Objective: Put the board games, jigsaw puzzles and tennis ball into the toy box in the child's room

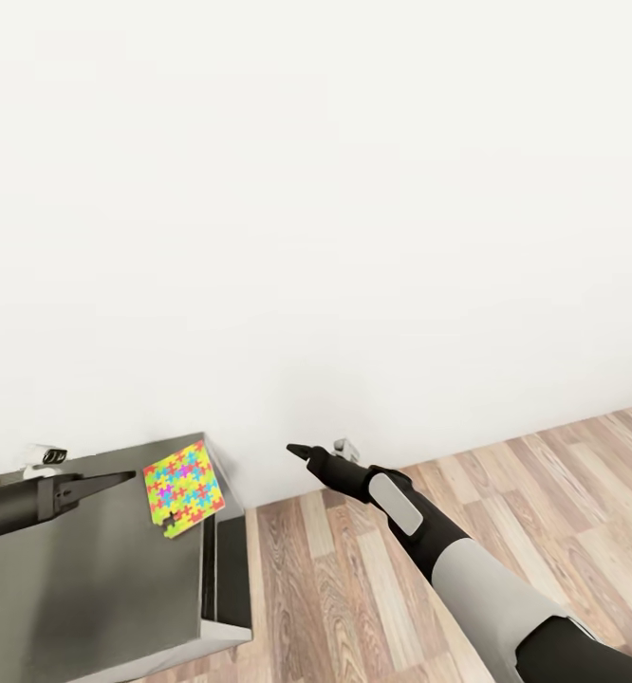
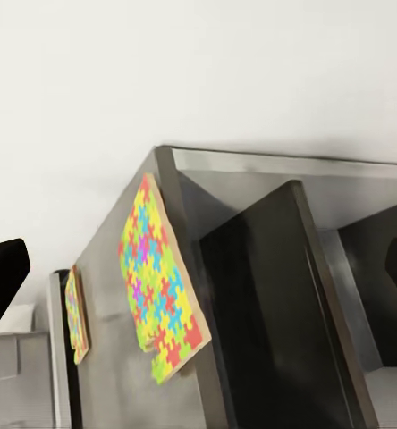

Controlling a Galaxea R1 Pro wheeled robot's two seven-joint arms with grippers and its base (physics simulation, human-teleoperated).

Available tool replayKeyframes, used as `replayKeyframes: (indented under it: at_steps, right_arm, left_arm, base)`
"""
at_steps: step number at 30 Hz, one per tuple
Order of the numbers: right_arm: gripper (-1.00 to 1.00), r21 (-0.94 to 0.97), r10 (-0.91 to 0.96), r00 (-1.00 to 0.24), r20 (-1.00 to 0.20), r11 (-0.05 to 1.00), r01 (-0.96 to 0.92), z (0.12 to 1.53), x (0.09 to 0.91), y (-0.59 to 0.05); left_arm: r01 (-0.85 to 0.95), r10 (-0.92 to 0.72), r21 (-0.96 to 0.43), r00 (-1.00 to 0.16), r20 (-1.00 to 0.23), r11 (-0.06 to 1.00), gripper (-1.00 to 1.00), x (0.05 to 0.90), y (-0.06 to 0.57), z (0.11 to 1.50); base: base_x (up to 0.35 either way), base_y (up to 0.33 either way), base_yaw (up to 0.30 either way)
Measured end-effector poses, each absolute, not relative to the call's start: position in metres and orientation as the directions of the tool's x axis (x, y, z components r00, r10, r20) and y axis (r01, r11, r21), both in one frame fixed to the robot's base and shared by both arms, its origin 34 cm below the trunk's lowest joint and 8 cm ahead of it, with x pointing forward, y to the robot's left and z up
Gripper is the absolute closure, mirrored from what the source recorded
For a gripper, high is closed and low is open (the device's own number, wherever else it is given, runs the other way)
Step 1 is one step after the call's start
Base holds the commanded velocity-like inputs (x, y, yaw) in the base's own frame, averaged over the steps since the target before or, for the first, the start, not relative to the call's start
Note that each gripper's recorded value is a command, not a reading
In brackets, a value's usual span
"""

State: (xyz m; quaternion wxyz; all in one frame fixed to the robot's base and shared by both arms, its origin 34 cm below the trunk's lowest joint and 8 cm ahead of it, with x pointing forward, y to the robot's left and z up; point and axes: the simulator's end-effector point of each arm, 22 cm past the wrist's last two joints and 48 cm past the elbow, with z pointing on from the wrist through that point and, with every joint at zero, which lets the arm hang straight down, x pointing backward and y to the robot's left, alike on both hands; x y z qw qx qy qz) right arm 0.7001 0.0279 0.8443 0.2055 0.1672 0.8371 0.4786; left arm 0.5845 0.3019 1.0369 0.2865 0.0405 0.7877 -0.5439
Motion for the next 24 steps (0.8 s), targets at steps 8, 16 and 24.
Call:
replayKeyframes:
  at_steps: [8, 16, 24]
  right_arm:
    - [-1.0, 0.87, 0.451, -0.88, -0.151, 0.483, 0.098, 0.841, 0.691, 0.032]
    - [-1.0, 0.872, 0.41, -0.907, -0.097, 0.475, 0.121, 0.839, 0.678, 0.038]
    - [-1.0, 0.841, 0.371, -0.928, 0.033, 0.492, 0.227, 0.81, 0.645, 0.033]
  left_arm:
    - [0.376, -0.273, -0.844, -0.826, -0.493, 0.383, -1.0, 0.585, 0.304, 1.04]
    - [0.37, -0.285, -0.849, -0.826, -0.487, 0.378, -1.0, 0.585, 0.307, 1.039]
    - [0.369, -0.297, -0.849, -0.82, -0.489, 0.377, -1.0, 0.586, 0.31, 1.042]
  base:
    - [0.017, 0.012, 0.0]
    - [0.003, 0.002, 0.0]
    - [0.0, 0.0, 0.0]
